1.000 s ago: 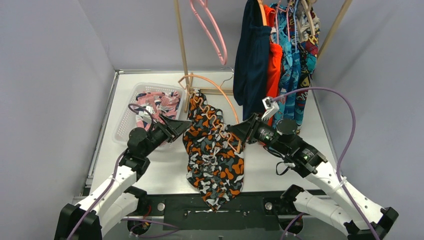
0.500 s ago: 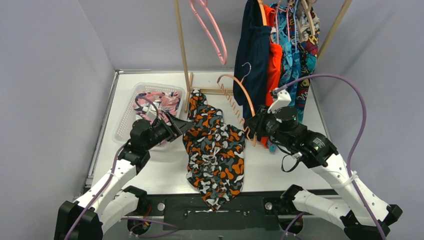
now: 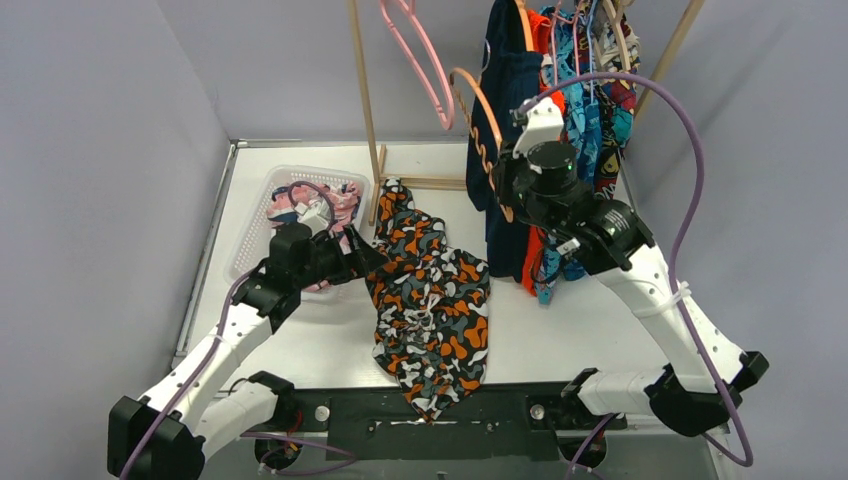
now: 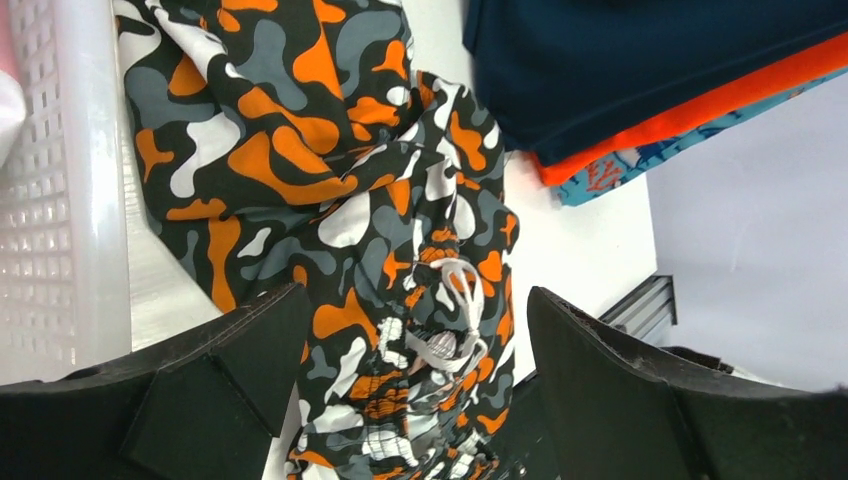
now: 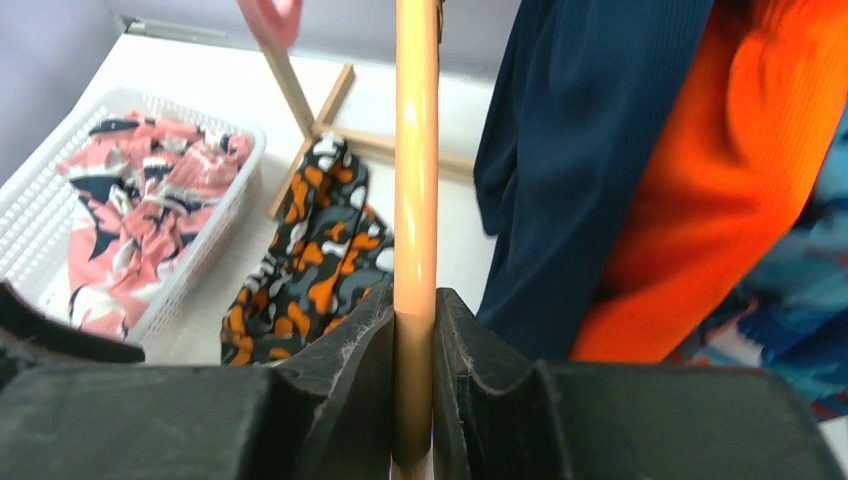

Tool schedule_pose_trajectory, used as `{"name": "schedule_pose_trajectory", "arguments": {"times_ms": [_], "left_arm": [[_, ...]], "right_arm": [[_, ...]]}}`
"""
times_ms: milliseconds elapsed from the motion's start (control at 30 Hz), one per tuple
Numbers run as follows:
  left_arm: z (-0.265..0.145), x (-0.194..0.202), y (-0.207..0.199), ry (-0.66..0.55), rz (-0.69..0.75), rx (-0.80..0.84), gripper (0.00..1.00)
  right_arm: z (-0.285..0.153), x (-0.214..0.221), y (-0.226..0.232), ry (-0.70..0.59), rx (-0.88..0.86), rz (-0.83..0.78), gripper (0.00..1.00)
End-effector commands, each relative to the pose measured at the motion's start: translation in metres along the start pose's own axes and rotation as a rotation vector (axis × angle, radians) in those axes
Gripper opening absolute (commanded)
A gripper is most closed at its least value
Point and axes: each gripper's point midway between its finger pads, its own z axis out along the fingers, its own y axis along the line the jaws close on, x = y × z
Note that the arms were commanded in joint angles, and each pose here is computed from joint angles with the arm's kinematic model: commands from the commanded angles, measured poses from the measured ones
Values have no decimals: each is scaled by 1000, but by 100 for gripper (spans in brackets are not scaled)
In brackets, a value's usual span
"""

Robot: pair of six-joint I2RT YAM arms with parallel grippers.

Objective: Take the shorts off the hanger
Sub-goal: Place the hanger on the clothes rod.

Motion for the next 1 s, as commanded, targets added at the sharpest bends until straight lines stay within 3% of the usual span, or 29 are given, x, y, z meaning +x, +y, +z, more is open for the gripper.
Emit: {"name": "schedule_pose_trajectory", "arguments": {"times_ms": [0,233,433,967], "left_arm": [[-1,-2,-10,16,72,26,80],[13,27,-3,122,109,8,80],[15,35,-7,135,128,12,80],[22,45,-17,174,139,37,80]], "right_arm": [[-2,-76,-4,-194,49,-77,0],[6,-125,2,-276,61,-110,0],[11,-158,2,-338,77,-127,0],[45,-184,4,-347,-37,-92,0]]}}
